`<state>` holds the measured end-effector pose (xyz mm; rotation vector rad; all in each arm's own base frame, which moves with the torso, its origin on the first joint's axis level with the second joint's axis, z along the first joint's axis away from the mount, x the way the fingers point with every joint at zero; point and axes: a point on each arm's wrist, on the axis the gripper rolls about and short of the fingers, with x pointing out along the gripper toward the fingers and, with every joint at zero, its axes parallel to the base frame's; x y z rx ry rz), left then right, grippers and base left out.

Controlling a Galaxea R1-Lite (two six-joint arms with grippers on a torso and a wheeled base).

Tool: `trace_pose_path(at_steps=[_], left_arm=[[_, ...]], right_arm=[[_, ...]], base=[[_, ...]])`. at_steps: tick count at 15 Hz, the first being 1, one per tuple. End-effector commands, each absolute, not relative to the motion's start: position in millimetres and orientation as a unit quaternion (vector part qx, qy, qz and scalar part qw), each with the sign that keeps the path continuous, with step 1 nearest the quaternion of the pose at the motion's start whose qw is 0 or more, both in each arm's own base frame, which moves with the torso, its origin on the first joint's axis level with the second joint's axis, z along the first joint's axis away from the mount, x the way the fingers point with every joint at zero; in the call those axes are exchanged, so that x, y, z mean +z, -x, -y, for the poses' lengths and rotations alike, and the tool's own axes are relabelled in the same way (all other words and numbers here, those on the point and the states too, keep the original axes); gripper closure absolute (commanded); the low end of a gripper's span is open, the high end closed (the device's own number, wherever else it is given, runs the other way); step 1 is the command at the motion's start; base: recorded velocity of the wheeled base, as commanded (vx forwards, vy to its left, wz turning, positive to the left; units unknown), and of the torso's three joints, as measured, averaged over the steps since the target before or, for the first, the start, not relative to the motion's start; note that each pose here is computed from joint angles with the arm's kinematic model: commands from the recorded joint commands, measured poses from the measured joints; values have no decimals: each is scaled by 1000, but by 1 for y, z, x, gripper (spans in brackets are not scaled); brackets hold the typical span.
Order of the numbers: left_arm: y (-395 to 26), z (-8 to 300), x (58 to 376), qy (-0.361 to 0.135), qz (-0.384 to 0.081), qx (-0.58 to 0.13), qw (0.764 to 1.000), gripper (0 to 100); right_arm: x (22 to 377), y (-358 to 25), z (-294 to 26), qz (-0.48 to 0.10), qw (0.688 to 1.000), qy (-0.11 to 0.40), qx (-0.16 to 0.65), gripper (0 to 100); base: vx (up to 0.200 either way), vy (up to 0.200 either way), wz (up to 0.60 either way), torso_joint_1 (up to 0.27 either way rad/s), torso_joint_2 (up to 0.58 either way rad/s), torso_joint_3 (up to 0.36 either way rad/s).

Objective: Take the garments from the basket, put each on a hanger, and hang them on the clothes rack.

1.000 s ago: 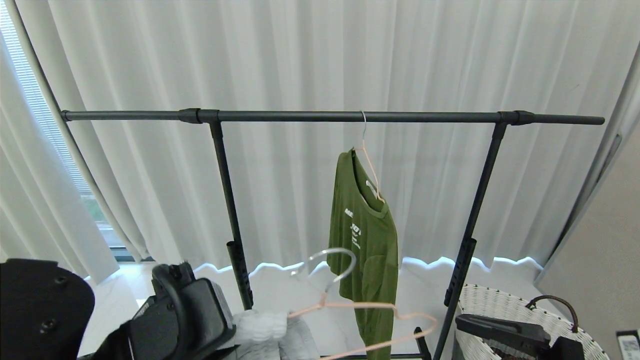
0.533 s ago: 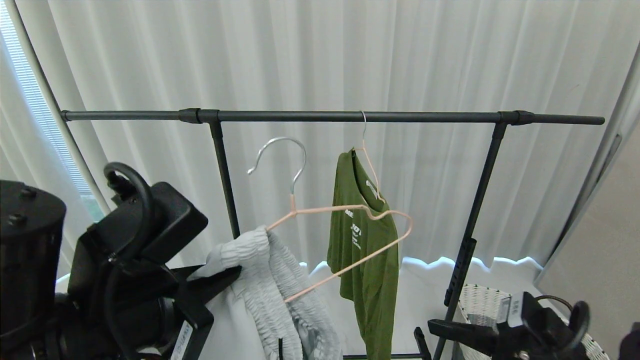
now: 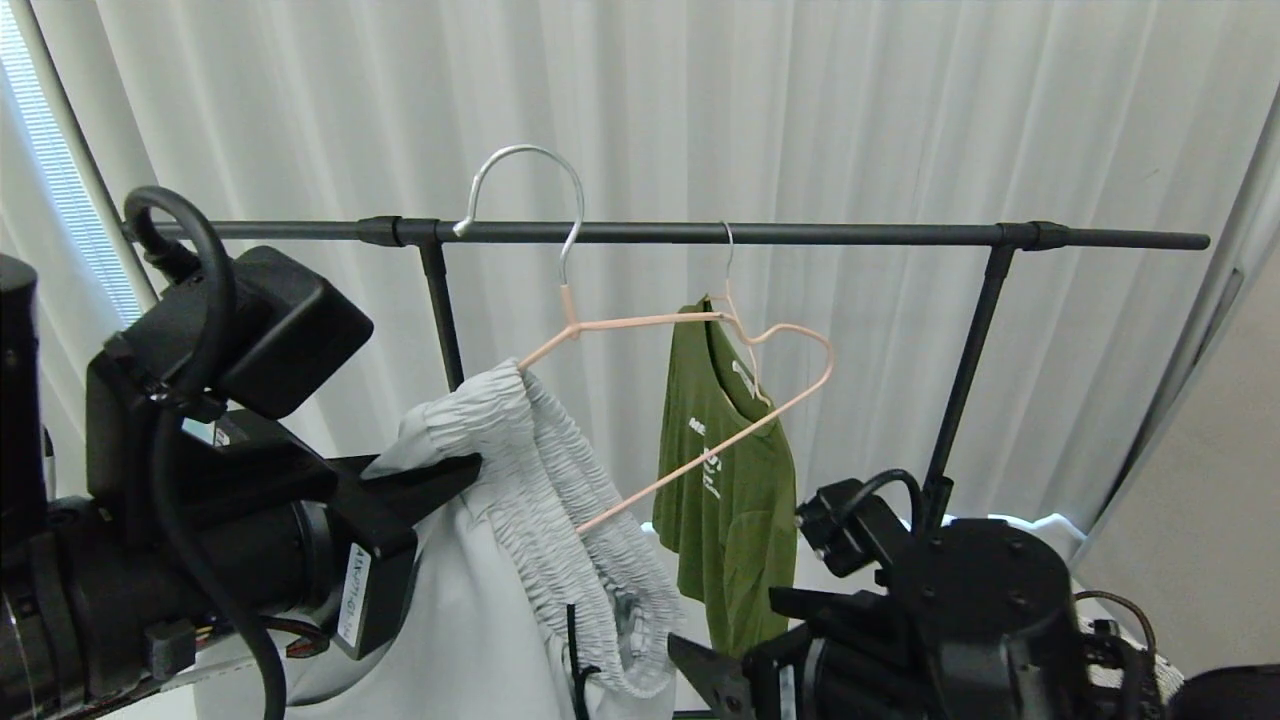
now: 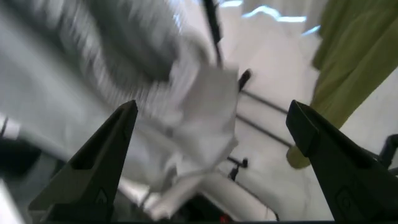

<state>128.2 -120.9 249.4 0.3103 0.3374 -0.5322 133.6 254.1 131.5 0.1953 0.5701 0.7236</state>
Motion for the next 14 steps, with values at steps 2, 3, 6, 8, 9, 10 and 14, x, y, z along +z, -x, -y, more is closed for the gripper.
trace_pose_path(at_steps=[2, 3, 6, 8, 9, 10, 14], left_arm=[[-128, 121, 251, -151, -163, -261, 939, 100], [-128, 122, 251, -150, -162, -262, 940, 100], [-128, 121, 252, -149, -161, -260, 940, 100], [-127, 120, 252, -148, -159, -260, 941, 100], [-127, 119, 252, -148, -159, -260, 941, 100], [-126, 118, 251, -149, -159, -260, 941, 100], [-117, 109, 231, -173, -181, -259, 933, 100]], right_arm=[[123, -149, -274, -280, 897, -99, 328, 0], [120, -149, -274, -284, 897, -95, 326, 0], [106, -148, -267, -298, 902, -73, 303, 0], [96, -149, -256, -308, 907, -53, 284, 0], [91, -153, -247, -310, 911, -38, 267, 0], [86, -159, -238, -312, 917, -25, 247, 0], [90, -193, -204, -287, 943, -3, 168, 0]], base=[[0, 0, 0, 0, 0, 0], [0, 0, 0, 0, 0, 0], [0, 0, 0, 0, 0, 0], [0, 0, 0, 0, 0, 0], [0, 0, 0, 0, 0, 0], [0, 0, 0, 0, 0, 0], [0, 0, 0, 0, 0, 0]])
